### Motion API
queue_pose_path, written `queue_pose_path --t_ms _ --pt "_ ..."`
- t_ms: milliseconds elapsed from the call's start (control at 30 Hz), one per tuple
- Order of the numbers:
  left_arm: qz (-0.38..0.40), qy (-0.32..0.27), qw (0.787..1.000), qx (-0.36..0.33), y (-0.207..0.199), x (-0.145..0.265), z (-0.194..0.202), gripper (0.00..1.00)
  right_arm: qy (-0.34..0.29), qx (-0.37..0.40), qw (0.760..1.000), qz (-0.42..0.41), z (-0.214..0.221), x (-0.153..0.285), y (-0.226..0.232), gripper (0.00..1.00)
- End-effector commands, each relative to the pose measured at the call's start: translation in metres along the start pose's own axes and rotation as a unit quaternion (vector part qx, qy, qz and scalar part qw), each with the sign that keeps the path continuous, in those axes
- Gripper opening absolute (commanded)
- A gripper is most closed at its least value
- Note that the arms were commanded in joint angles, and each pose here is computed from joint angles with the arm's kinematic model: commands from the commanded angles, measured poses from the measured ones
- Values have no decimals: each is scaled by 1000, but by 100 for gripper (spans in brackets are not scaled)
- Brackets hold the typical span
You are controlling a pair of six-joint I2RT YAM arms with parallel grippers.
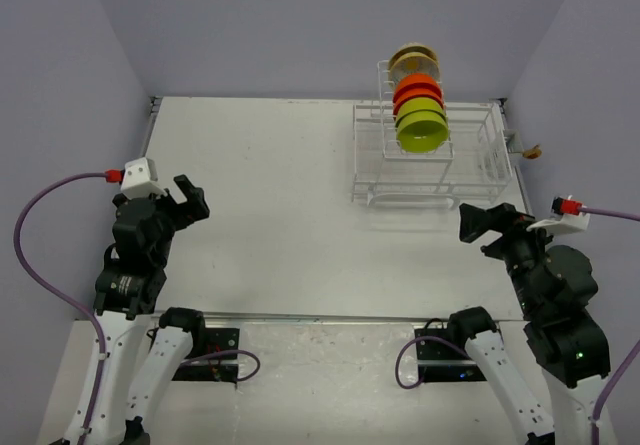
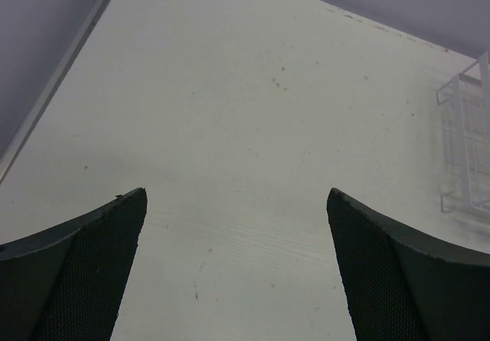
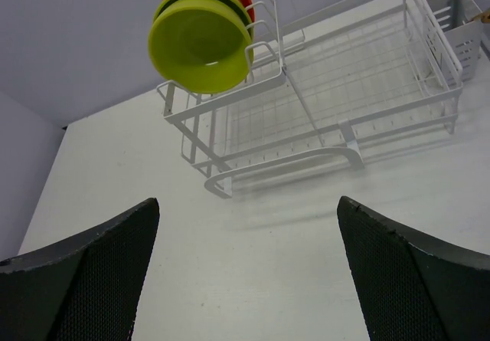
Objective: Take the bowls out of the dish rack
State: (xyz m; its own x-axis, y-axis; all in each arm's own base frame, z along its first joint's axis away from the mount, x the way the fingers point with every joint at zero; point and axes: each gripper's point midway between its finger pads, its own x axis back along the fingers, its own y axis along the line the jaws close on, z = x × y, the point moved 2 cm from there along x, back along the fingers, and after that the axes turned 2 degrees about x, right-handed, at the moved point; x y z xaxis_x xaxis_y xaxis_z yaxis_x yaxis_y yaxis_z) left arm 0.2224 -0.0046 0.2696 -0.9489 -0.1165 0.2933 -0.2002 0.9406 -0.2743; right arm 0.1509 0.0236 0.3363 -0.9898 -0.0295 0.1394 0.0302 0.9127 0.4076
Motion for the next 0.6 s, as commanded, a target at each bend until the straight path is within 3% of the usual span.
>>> queue_pose_path --t_ms 0,67,200,300,433,567 --pt "-2 -19 1000 5 -1 0 -8 100 -31 -15 999 9 -12 -3 -1 99" --pt "3 -22 1000 6 -2 0 -9 100 -41 -27 999 -10 -13 -3 5 99" --pt "7 -32 999 7 -2 3 -11 100 -69 -43 985 -153 -15 -1 47 99" --pt "10 -39 999 10 -1 7 -11 100 -55 -93 973 -206 -15 -7 69 99" --pt "16 -44 999 12 -2 9 -11 100 37 -224 958 -174 -4 -54 88 99" --pt "20 -40 999 12 -4 7 -10 100 29 -340 930 -135 -8 -91 89 99"
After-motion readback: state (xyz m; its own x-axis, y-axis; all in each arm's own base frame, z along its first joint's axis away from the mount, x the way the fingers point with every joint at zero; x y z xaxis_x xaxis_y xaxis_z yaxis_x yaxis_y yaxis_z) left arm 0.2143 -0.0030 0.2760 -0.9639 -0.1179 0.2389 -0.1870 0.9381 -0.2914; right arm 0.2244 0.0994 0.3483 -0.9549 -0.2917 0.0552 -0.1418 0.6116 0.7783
